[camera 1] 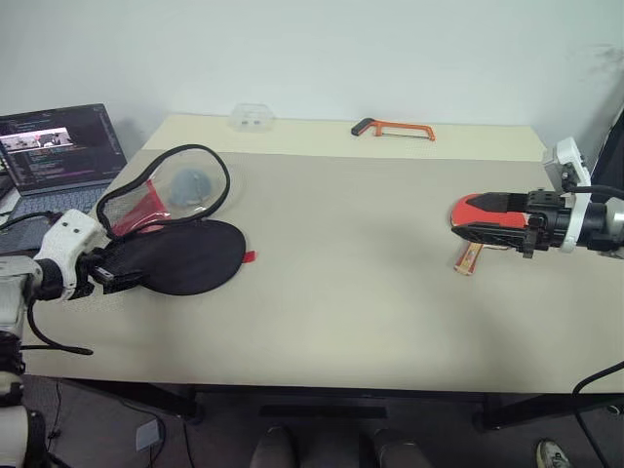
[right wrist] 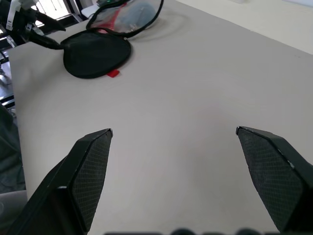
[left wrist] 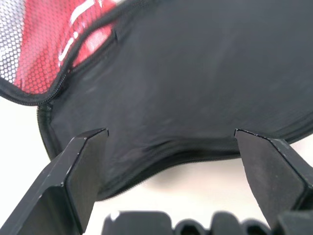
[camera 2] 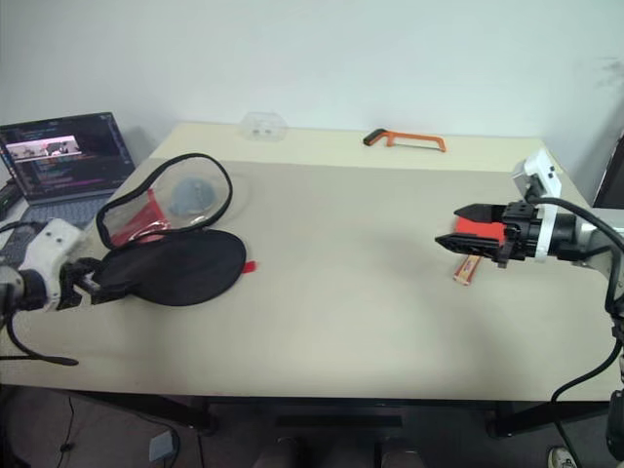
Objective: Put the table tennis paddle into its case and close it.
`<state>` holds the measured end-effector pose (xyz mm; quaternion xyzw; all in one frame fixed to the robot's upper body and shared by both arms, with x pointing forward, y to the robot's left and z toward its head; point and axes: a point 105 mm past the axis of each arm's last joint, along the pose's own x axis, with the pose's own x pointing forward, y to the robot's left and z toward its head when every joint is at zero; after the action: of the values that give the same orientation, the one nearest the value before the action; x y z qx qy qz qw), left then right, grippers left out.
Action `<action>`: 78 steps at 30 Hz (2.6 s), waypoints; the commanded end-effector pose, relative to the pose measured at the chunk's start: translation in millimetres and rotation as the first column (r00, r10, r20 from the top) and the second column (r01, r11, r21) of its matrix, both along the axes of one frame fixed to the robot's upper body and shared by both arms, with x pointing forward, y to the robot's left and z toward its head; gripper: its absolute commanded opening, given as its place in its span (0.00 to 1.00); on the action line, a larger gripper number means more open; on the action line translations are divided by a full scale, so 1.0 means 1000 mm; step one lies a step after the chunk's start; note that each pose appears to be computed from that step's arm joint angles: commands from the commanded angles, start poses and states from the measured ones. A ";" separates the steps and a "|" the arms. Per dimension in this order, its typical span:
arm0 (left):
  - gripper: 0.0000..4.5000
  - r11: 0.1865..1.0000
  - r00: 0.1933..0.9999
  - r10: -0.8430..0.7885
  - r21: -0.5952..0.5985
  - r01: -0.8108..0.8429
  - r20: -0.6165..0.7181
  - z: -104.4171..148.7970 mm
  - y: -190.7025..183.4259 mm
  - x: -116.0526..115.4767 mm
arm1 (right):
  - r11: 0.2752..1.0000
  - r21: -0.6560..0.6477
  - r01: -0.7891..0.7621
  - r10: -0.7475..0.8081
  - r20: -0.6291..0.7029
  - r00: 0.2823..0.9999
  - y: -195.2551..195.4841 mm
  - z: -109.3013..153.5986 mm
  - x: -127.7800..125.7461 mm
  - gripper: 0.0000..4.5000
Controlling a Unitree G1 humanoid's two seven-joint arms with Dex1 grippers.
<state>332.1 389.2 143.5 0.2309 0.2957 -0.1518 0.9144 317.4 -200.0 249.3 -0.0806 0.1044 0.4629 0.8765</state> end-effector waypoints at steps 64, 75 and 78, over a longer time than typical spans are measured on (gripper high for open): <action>0.45 0.940 0.975 -0.108 0.300 0.164 -0.193 -0.039 -0.011 0.025 | 0.987 -0.038 0.156 -0.152 0.097 0.984 -0.006 0.008 0.010 1.00; 0.01 0.966 0.968 -0.252 -0.062 0.250 -0.017 -0.003 -0.083 0.062 | 0.983 -0.030 0.182 -0.178 0.113 0.978 -0.006 0.008 0.016 1.00; 0.01 0.923 0.944 -0.326 -0.198 0.331 0.057 0.012 -0.131 0.075 | 0.981 -0.027 0.190 -0.186 0.116 0.976 -0.006 0.007 0.017 1.00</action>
<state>396.4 280.2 123.7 0.2018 0.2817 -0.3085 0.8859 335.0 -206.1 242.5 -0.0981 0.0966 0.3763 0.9162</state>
